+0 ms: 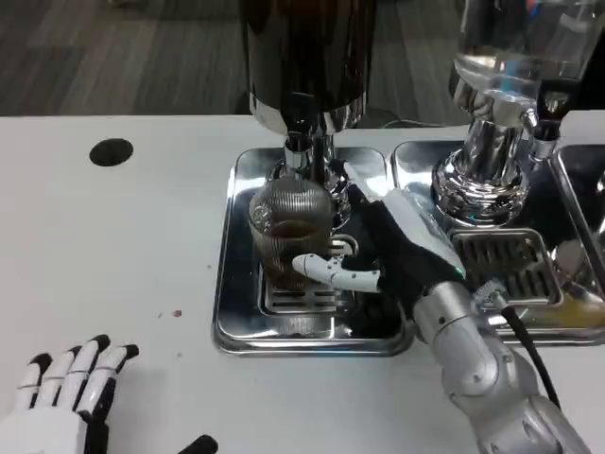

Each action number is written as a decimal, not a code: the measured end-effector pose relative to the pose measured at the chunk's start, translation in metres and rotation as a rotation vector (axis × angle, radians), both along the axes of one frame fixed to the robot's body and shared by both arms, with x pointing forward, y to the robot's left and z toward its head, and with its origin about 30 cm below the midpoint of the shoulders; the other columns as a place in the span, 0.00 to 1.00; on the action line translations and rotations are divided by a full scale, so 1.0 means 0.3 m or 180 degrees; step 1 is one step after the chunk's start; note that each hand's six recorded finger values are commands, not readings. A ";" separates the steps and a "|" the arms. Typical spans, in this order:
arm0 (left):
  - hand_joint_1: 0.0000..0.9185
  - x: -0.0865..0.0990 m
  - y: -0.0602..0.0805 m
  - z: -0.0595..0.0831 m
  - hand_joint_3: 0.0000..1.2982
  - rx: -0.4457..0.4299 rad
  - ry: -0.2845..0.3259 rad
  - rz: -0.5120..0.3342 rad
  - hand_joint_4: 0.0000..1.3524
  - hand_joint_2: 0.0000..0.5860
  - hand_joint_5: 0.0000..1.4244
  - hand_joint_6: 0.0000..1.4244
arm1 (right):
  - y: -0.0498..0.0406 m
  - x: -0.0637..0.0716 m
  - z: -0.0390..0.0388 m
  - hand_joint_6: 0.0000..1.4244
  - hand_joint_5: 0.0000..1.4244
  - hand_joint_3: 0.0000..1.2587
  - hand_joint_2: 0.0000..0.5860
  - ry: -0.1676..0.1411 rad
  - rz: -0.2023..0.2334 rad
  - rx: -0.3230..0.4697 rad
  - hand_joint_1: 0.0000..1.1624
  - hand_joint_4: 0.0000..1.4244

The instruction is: Grasp the cup under the faucet to collect the drink, then remove the cup.

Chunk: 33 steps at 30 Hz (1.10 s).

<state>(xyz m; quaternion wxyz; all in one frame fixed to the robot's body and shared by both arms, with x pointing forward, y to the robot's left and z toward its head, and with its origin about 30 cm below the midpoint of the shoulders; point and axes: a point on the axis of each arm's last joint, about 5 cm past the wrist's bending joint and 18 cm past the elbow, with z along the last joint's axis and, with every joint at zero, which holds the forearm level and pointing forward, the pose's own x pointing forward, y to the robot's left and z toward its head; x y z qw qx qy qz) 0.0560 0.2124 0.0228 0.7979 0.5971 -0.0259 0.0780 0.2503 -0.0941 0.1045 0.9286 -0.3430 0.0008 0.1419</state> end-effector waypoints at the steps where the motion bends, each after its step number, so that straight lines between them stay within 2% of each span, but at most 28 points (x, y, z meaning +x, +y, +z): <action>1: 0.00 -0.001 0.000 -0.001 0.23 -0.0007 0.0004 0.0003 0.00 0.14 0.11 0.07 | 0.000 0.000 0.000 0.07 0.00 0.00 0.28 -0.0018 -0.0007 0.0012 0.53 0.00; 3: 0.00 -0.001 0.001 -0.002 0.23 -0.0020 0.0012 0.0012 0.00 0.14 0.11 0.07 | 0.002 0.000 -0.003 0.08 0.00 0.00 0.28 -0.0044 -0.0030 0.0049 0.53 0.00; 8: 0.00 -0.002 0.002 -0.002 0.24 -0.0043 0.0011 0.0032 0.00 0.14 0.11 0.07 | 0.003 -0.001 -0.016 0.08 0.00 0.00 0.28 -0.0014 -0.0039 0.0083 0.53 0.00; 18: 0.00 -0.009 0.006 -0.003 0.25 -0.0047 0.0039 0.0050 0.00 0.15 0.11 0.07 | 0.009 -0.005 -0.052 0.10 0.03 0.00 0.30 0.0120 -0.0041 0.0075 0.56 0.06; 26: 0.00 -0.012 0.009 -0.007 0.25 -0.0058 0.0061 0.0060 0.00 0.14 0.11 0.07 | 0.035 -0.009 -0.057 0.14 0.09 0.11 0.30 0.0004 -0.0082 0.0211 0.59 0.15; 29: 0.00 -0.012 0.011 -0.008 0.25 -0.0064 0.0063 0.0067 0.00 0.14 0.11 0.07 | 0.039 -0.010 -0.066 0.16 0.12 0.16 0.30 0.0015 -0.0095 0.0217 0.61 0.19; 33: 0.00 -0.013 0.013 -0.009 0.25 -0.0072 0.0066 0.0071 0.00 0.14 0.11 0.07 | 0.044 -0.011 -0.073 0.20 0.18 0.23 0.31 -0.0022 -0.0121 0.0242 0.64 0.27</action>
